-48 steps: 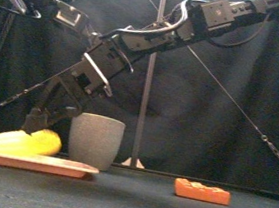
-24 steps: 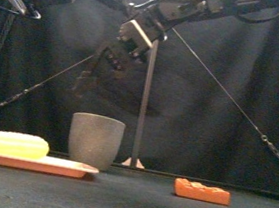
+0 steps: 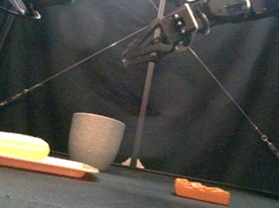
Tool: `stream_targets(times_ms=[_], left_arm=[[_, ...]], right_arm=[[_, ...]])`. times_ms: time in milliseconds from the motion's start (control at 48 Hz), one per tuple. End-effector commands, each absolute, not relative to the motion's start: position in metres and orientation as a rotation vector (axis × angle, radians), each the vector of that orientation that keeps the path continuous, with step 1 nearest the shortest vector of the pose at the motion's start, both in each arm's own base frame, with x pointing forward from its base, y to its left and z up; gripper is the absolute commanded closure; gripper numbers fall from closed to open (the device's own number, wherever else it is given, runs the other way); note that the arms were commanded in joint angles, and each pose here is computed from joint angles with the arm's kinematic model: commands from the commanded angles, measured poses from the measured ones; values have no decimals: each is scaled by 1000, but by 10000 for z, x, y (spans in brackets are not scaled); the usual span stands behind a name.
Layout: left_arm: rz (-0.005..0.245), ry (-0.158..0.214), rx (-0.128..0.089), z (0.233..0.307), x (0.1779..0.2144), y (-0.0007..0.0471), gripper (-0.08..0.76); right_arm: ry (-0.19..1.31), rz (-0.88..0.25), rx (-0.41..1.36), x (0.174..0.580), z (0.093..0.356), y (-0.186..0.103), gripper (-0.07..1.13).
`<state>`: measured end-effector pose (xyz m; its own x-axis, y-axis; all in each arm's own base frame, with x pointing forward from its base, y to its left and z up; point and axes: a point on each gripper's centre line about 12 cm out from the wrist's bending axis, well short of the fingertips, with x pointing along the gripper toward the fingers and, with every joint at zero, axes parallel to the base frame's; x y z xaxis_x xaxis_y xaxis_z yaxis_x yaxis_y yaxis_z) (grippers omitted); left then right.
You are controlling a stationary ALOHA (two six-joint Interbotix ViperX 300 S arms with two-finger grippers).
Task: Pick the corn then place it on the pink plate
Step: Drop corn on the pink plate and return to neutral
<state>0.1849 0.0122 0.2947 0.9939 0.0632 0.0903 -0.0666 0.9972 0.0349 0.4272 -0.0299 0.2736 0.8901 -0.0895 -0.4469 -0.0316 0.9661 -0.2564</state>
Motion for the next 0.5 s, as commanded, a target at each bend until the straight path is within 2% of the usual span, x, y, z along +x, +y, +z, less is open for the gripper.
stream_targets(times_ms=[21, 271, 500], left_arm=[[67, -108, 39, 3014, 1856, 126, 676], [67, -111, 39, 3022, 1856, 126, 678], [67, -115, 40, 3038, 1852, 125, 676]], right_arm=[[314, -34, -240, 3990, 3111, -281, 64], [146, -40, -187, 3246, 3480, -196, 64], [6, -50, -107, 2469, 3627, -134, 64]])
